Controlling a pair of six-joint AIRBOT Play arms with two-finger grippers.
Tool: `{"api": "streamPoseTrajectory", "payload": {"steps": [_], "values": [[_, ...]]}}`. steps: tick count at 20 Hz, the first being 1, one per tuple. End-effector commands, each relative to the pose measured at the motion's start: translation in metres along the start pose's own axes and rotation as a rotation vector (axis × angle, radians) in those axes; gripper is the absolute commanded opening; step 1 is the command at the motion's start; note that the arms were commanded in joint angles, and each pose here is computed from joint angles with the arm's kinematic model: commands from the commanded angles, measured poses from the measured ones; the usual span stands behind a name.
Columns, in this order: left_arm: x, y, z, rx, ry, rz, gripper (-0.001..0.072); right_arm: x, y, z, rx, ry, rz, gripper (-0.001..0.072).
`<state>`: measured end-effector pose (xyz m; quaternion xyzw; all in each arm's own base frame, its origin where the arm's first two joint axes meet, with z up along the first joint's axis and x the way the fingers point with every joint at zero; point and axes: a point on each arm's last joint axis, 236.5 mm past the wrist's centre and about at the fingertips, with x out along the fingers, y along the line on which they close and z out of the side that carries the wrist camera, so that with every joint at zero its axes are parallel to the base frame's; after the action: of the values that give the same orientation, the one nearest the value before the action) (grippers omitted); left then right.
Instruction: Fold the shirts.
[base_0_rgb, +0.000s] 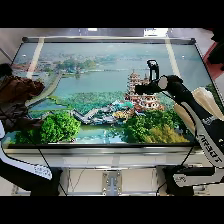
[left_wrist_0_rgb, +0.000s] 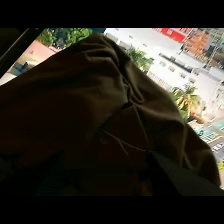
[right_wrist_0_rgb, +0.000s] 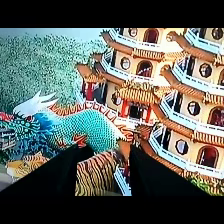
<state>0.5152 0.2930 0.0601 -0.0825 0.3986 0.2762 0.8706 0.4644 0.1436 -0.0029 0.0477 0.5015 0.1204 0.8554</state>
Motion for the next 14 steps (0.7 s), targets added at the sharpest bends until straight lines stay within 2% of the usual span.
{"api": "streamPoseTrajectory", "payload": {"steps": [1, 2, 3, 8, 12, 13, 14], "values": [[0.067, 0.015, -0.040, 0.108, 0.085, 0.001, 0.0605, 0.000, 0.005, -0.001, 0.021, 0.004, 0.021, 0.0393], [0.080, 0.017, -0.043, 0.134, 0.076, 0.017, 0.0605, 0.000, 0.009, -0.001, 0.036, 0.005, 0.037, 0.0424], [0.090, 0.017, -0.045, 0.139, 0.063, 0.024, 0.0605, 0.000, 0.013, -0.001, 0.053, 0.005, 0.056, 0.0514], [0.120, 0.012, -0.027, 0.120, -0.041, 0.021, 0.0604, -0.002, 0.032, 0.000, 0.126, 0.006, 0.135, 0.0525], [0.140, 0.006, -0.035, 0.080, 0.010, 0.003, 0.0602, -0.003, 0.039, 0.008, 0.160, -0.023, 0.167, 0.0524], [0.144, 0.006, -0.042, 0.075, 0.038, 0.001, 0.0571, -0.003, 0.040, 0.012, 0.168, -0.038, 0.174, 0.0523], [0.148, 0.005, -0.052, 0.068, 0.071, -0.004, 0.0477, -0.004, 0.041, 0.017, 0.178, -0.055, 0.182, 0.0523]]}}
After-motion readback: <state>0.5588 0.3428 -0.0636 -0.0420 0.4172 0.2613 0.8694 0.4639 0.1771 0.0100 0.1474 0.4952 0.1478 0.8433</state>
